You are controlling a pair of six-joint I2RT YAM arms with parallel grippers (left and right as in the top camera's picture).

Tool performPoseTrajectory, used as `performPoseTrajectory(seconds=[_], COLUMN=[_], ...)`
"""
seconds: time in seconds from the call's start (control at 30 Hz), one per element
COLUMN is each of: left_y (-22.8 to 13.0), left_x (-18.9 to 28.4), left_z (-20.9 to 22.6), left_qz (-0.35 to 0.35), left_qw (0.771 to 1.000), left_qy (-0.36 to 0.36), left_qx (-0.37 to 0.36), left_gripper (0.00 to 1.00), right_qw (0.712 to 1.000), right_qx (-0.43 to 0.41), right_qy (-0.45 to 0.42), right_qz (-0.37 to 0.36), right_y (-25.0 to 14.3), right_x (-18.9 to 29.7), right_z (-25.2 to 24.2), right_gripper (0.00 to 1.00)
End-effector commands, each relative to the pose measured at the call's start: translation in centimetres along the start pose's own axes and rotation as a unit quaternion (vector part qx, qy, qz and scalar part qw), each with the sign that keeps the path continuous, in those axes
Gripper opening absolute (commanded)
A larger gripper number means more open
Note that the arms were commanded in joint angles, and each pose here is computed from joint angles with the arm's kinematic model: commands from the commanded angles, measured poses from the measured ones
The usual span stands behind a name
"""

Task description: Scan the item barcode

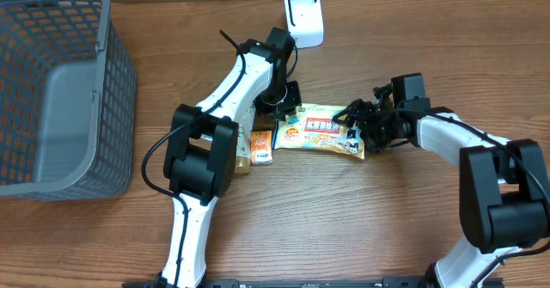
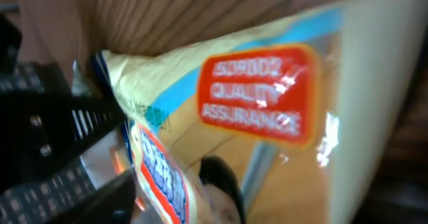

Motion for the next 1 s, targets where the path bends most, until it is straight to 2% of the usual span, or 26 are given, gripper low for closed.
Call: performPoseTrajectory(seconds=[0.0, 0.1, 0.17, 0.23, 0.43, 0.57, 0.7, 0.83, 0.97], left_y=[0.1, 0.0, 0.0, -0.1, -0.2, 0.6, 1.3, 1.7, 1.8], left_x=[-2.5, -2.6, -2.6, -2.6, -0.7, 3.2, 7.2, 9.6, 10.1], left_z=[0.9, 0.9, 0.9, 1.0, 0.8, -0.1, -0.8, -1.1, -0.7], left_qz=[0.021, 0.023, 0.023, 0.026, 0.035, 0.023, -0.004, -0.027, -0.026], left_qw=[0.999, 0.999, 0.999, 0.999, 0.999, 0.999, 1.0, 0.999, 0.999], left_qy=[0.025, 0.027, 0.027, 0.03, 0.034, 0.025, 0.009, -0.003, -0.002], left_qx=[0.024, 0.024, 0.024, 0.023, -0.002, -0.017, -0.018, -0.03, -0.026], left_gripper=[0.17, 0.16, 0.13, 0.04, 0.04, 0.09, 0.19, 0.22, 0.24], right_qw=[0.997, 0.997, 0.997, 0.998, 0.998, 0.979, 0.931, 0.876, 0.823], right_qx=[-0.044, -0.04, -0.038, -0.035, 0.038, 0.097, 0.148, 0.167, 0.18], right_qy=[-0.062, -0.06, -0.058, -0.056, -0.045, -0.137, -0.262, -0.367, -0.448], right_qz=[0.031, 0.029, 0.027, 0.024, -0.023, -0.117, -0.207, -0.266, -0.3], right_y=[-1.9, -1.8, -1.7, -1.5, 0.0, 0.9, 0.7, -0.2, -1.2], right_x=[-2.5, -2.5, -2.5, -2.4, 0.6, 5.7, 11.7, 16.6, 18.9], right_z=[-3.2, -3.0, -2.9, -2.6, 0.4, 3.4, 6.6, 9.7, 11.4], right_gripper=[0.56, 0.32, 0.2, 0.04, 0.04, 0.04, 0.04, 0.04, 0.04])
Point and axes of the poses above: each gripper's point midway between its finger pads, its own x axis back along the fingers, its own z axis along the line the jaws close on, y = z × x, the point moved 9 cm from there along x, back along the fingers, and after that the axes turned 2 degrees about x, right-handed, at the moved point
